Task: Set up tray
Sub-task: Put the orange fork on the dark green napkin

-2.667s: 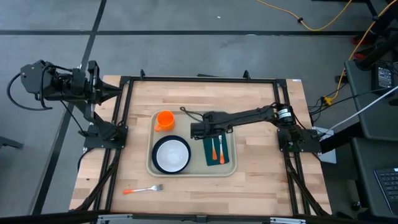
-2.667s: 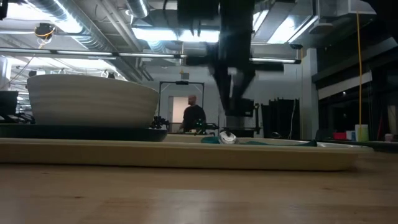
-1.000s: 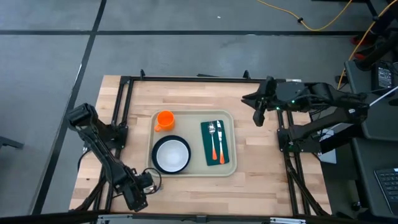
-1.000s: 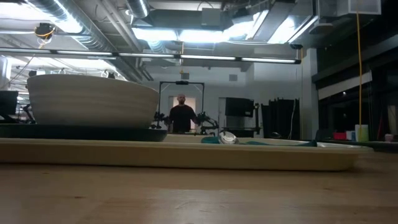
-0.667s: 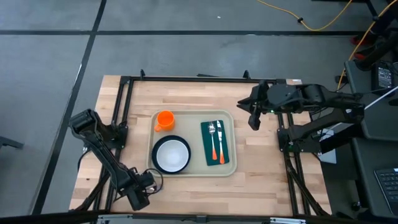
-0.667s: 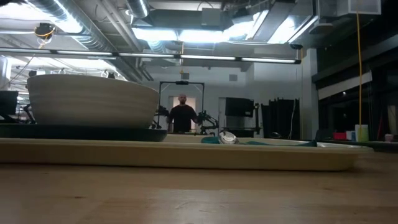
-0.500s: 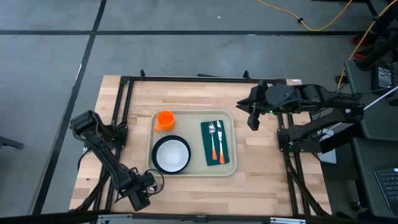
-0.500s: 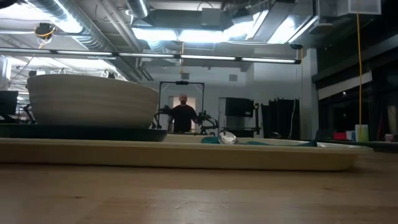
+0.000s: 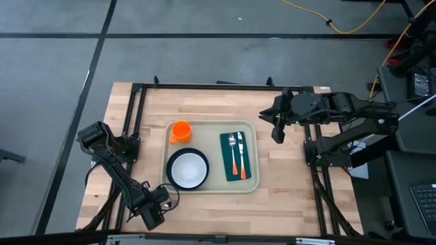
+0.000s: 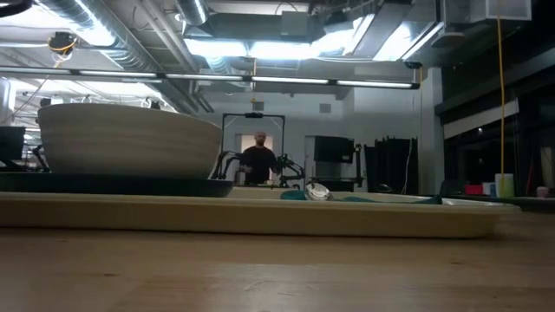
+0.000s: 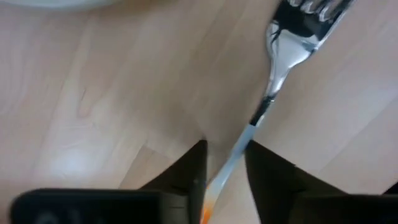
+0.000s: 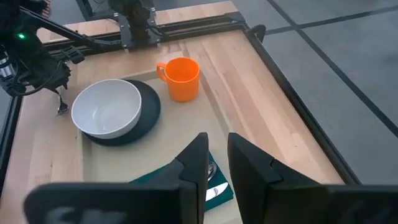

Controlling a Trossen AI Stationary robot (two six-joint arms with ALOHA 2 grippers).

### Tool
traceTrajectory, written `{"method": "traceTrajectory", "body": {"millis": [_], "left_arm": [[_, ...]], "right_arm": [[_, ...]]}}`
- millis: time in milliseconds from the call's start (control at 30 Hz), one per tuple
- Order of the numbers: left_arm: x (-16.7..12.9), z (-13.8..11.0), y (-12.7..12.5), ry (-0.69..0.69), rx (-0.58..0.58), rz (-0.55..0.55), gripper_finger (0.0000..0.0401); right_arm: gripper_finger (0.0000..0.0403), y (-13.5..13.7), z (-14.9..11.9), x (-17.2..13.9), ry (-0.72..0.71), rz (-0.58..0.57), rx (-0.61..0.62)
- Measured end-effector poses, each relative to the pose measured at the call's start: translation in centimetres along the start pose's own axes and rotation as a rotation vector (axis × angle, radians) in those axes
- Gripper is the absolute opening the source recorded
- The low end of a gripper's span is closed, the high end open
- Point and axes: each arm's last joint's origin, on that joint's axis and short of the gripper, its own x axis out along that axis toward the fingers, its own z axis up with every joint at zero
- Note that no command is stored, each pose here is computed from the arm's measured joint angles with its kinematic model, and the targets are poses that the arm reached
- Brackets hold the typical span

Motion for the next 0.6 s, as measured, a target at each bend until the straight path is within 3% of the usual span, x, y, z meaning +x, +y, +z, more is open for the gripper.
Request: {"method": "traceTrajectory", "body": {"millis": [267, 433, 600], "left_arm": [[-0.1, 0.1, -0.2, -0.014, -0.034, -0.018, 0.0010], [-0.4, 0.1, -0.3, -0.021, -0.040, -0.029, 0.0006], [-1.5, -0.2, -2.0, -0.067, 0.058, -0.085, 0.0004]], "right_arm": [[0.0067, 0.0, -0.1, 0.0, 0.008, 0.015, -0.003], [0.0067, 0.0, -0.1, 0.0, 0.012, 0.014, -0.004], [0.0067, 0.0, -0.2, 0.0, 0.021, 0.014, -0.007]]}}
